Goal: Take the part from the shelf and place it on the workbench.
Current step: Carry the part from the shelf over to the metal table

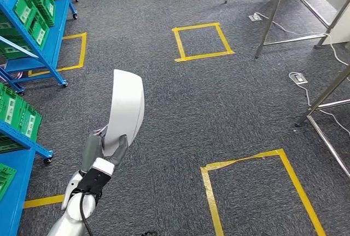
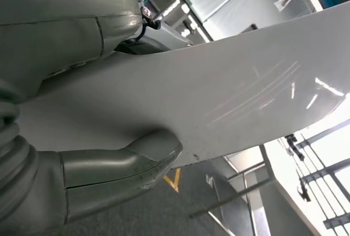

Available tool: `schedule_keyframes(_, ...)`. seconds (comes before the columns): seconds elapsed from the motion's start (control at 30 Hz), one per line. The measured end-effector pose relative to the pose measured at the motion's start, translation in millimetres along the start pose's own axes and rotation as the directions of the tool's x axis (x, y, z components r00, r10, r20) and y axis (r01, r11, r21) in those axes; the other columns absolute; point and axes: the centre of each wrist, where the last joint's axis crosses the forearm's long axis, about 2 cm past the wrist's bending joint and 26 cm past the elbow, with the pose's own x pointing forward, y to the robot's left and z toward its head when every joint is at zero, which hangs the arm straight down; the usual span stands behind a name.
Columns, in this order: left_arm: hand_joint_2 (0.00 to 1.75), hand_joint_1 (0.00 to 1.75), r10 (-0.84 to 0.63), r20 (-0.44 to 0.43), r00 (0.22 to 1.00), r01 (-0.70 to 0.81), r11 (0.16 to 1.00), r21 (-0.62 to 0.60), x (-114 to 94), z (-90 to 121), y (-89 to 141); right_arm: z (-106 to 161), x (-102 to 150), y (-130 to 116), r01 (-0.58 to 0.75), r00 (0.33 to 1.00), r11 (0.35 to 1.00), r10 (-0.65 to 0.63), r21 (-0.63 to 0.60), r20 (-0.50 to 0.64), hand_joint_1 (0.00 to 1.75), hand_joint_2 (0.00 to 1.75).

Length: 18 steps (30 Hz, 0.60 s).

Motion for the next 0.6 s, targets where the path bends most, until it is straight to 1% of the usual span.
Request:
schedule_keyframes(0.17, 1.75, 1.75, 0.009, -0.009, 1.0, -0.01, 1.0, -0.004, -2.0, -1.8, 0.6, 0.9, -1.5, 5.3, -0.012, 1.0, 1.0, 0.012, 0.009, 0.003, 0.0, 1.75)
schedule_keyframes(0.3, 1.75, 1.75, 0.014, -0.007, 1.0, -0.014, 1.0, -0.008, -2.3, -3.8, 0.6, 0.2, -2.7, 4.1, -0.014, 1.0, 1.0, 0.014, 0.004, -0.005, 0.0, 1.75)
schedule_keyframes(0.47, 1.75, 1.75, 0.03, -0.026, 0.999, -0.031, 0.999, -0.03, -5.4, -0.2, -1.0, 0.5, -2.3, 4.8, -0.026, 1.0, 1.0, 0.026, 0.0, -0.012, 0.0, 1.75)
schedule_keyframes(0.6, 1.75, 1.75, 0.034, -0.025, 0.999, -0.035, 0.998, -0.048, -6.5, 0.8, -2.3, 1.3, -1.0, 7.1, -0.033, 0.999, 0.999, 0.033, 0.003, -0.008, 0.0, 1.75)
